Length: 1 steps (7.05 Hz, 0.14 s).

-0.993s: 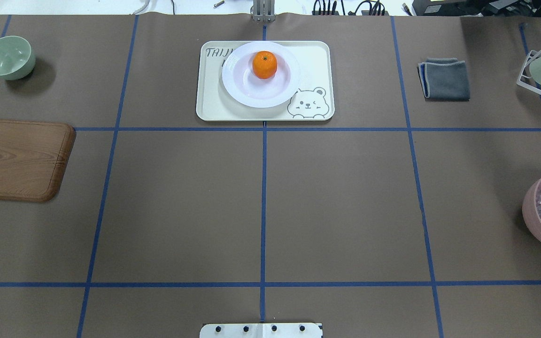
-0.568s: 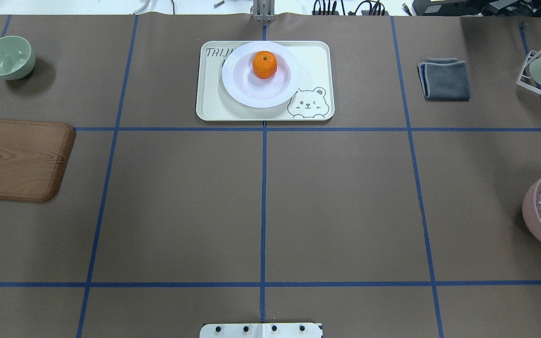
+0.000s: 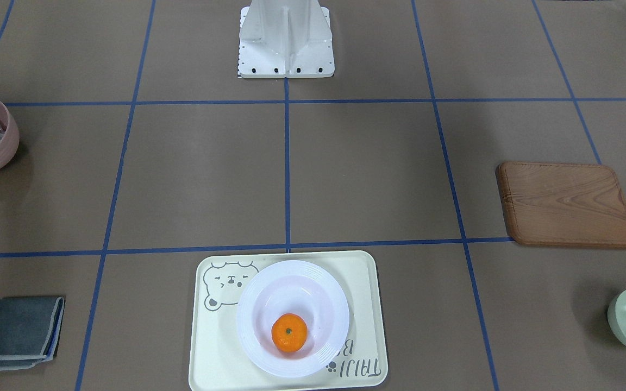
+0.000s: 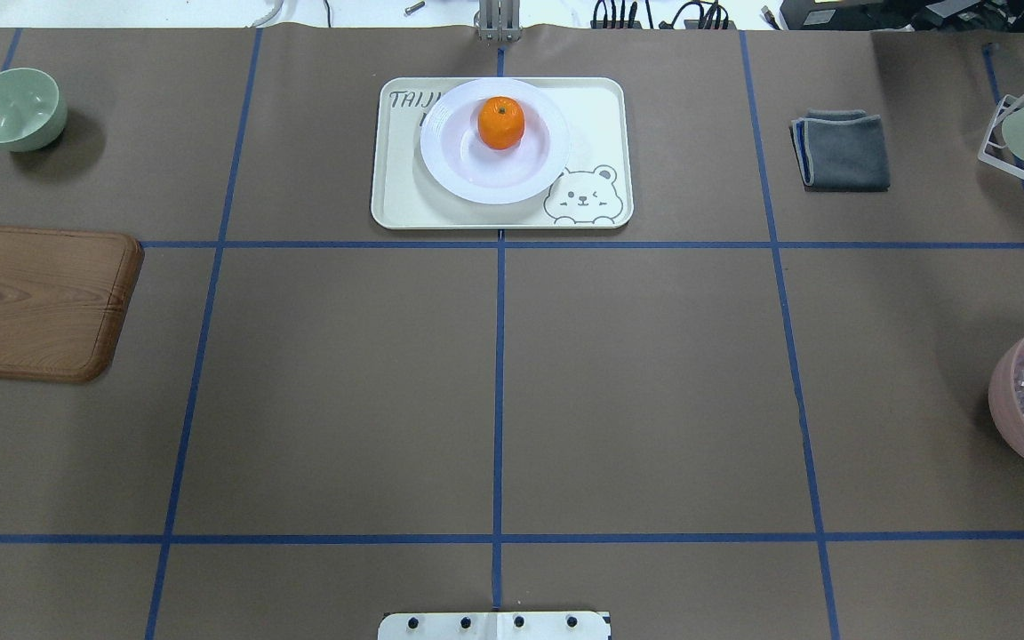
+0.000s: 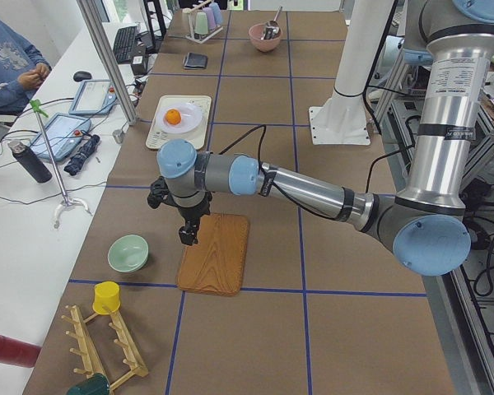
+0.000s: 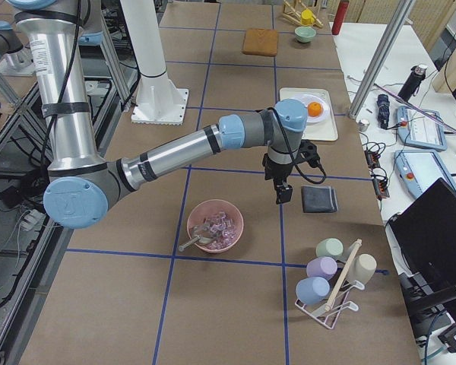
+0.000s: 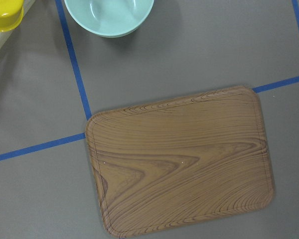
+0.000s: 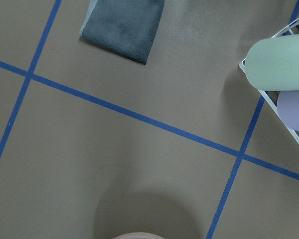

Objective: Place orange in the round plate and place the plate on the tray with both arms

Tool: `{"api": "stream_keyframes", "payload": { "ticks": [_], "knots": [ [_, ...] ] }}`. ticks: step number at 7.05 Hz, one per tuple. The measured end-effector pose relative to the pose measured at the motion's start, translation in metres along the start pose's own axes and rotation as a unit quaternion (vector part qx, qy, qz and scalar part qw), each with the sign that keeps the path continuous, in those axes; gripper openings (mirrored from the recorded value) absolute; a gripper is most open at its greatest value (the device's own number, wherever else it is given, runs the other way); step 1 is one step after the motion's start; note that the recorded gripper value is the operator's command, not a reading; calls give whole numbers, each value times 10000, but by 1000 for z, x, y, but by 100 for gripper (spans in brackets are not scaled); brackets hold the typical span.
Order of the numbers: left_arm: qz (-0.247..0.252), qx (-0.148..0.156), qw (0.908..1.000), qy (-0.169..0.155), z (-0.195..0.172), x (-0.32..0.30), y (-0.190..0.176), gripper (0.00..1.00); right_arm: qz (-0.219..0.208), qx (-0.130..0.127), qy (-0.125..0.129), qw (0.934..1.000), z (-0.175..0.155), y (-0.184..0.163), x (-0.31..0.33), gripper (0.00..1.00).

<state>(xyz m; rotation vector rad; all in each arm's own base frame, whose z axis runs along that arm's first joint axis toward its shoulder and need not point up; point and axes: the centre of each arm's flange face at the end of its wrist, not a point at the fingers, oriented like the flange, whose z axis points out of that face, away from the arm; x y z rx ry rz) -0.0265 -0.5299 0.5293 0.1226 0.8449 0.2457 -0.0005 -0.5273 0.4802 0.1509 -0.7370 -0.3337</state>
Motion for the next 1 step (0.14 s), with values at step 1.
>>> {"api": "stream_keyframes", "payload": {
  "ticks": [1],
  "knots": [
    [10, 17, 10000, -7, -2, 1, -1, 99, -14, -13, 3, 10000, 1, -2, -1, 100]
  ]
}}
